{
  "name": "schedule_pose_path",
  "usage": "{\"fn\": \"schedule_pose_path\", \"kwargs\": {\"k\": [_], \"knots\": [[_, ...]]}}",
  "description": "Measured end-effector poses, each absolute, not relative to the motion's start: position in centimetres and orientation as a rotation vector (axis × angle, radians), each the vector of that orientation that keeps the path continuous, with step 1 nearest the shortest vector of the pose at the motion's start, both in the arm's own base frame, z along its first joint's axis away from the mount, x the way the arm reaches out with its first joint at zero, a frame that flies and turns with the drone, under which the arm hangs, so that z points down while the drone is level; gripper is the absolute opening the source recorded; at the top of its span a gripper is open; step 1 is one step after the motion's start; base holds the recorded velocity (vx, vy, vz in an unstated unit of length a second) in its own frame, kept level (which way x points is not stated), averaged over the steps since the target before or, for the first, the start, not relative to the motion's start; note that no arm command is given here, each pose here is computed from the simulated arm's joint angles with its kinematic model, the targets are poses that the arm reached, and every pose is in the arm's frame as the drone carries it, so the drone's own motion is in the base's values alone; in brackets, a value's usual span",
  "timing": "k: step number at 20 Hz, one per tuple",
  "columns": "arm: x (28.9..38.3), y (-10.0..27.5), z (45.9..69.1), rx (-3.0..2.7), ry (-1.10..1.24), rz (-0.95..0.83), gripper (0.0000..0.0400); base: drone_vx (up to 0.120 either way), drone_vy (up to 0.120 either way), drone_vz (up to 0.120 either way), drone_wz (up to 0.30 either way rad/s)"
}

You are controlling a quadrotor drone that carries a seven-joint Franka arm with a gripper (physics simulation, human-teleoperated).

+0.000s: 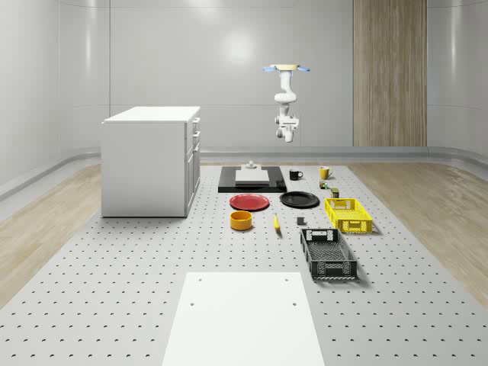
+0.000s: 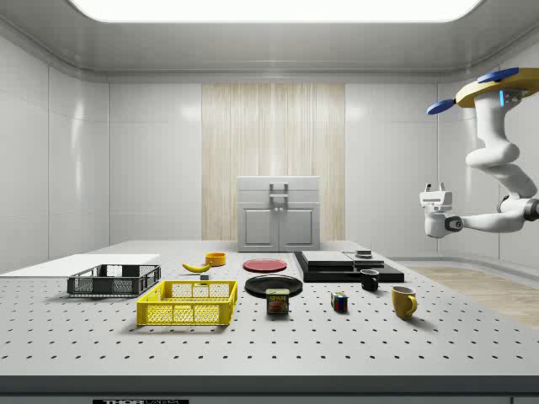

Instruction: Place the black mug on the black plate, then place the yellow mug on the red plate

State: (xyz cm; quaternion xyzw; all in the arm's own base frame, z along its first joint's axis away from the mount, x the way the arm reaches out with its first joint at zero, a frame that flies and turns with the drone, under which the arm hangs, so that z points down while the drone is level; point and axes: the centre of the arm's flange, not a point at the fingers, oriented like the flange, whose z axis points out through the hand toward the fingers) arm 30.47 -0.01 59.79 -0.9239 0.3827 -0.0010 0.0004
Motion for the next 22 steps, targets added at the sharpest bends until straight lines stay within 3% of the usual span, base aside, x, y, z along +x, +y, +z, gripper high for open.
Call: {"fn": "schedule_pose_path", "kwargs": {"k": [4,11,16,22], "knots": [[30.11,0.0,62.7,-2.901,1.201,-0.008,0.0400,0.000,0.000,0.000,0.000],[30.29,0.0,66.9,-2.899,1.201,-0.016,0.0400,0.000,0.000,0.000,0.000],[30.40,0.0,68.3,-2.897,1.200,-0.021,0.0400,0.000,0.000,0.000,0.000],[30.42,0.0,68.9,-2.896,1.199,-0.028,0.0400,0.120,0.000,0.000,0.000]]}}
